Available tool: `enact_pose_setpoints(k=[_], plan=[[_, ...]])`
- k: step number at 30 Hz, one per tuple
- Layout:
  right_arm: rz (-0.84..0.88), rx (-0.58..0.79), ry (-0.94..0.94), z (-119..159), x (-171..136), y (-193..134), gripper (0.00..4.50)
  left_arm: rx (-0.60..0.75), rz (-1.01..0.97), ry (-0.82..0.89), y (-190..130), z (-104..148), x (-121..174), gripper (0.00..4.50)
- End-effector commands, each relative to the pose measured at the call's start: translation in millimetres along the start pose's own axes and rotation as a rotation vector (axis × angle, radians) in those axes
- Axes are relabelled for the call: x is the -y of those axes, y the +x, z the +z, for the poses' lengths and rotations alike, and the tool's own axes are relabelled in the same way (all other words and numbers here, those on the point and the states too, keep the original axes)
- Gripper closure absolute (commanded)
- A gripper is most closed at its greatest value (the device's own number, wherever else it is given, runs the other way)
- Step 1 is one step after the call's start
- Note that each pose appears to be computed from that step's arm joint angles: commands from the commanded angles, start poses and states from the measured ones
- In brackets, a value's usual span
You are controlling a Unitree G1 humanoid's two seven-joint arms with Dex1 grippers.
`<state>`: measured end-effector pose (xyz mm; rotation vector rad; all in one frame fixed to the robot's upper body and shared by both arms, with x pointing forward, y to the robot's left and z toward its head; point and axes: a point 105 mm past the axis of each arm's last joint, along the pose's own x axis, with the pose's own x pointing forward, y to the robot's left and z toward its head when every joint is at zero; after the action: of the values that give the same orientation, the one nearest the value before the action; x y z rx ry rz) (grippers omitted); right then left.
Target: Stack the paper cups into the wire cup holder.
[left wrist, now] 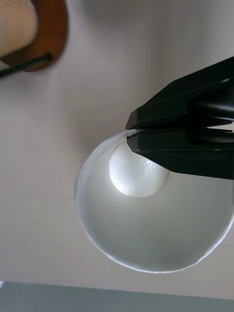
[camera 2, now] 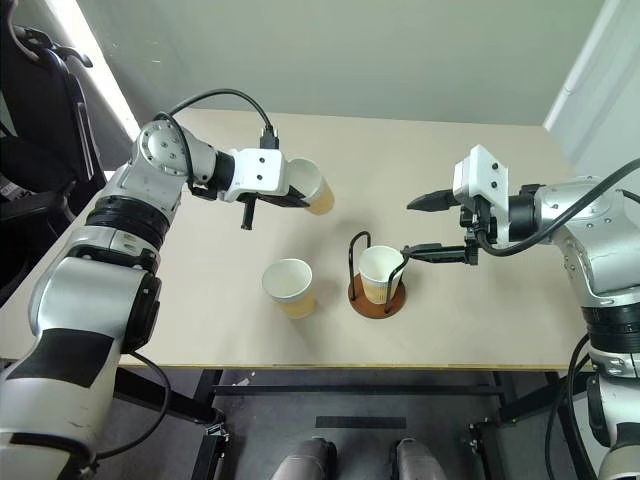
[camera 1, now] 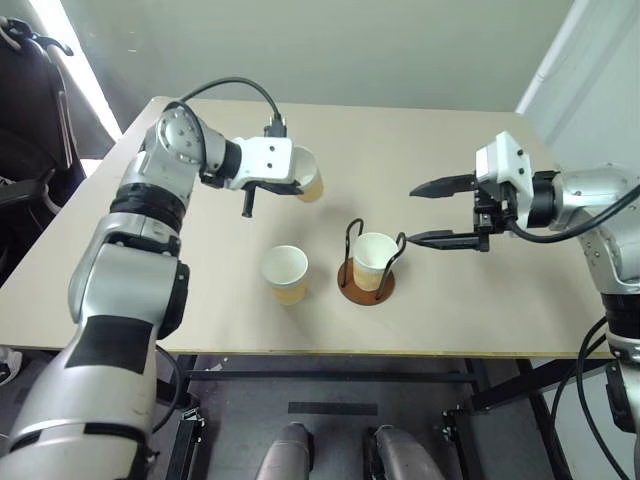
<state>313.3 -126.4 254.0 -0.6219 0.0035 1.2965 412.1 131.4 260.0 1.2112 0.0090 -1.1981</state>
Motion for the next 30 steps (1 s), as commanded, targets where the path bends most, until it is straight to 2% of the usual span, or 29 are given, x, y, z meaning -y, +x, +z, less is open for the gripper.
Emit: enact_pose_setpoints(k=[1,13,25,30], plan=[[0.003,-0.007,-0.035,4,-1,-3,0.80,0.080,0.049,0.042,-18,28,-21,4.45],[-0.005,-0.015,-0.017,0,-3,2,0.80,0.321,0.076,-0.004,-35,81,-40,4.45],[-0.011,0.000,0.044,-2,-1,3,0.80,0.477,-0.114,-0.174,-44,112,-15,4.45],[-0.034,-0.034,0.019,-11,5,-2,0.80,0.484,-0.168,-0.213,-42,113,-5,4.45]])
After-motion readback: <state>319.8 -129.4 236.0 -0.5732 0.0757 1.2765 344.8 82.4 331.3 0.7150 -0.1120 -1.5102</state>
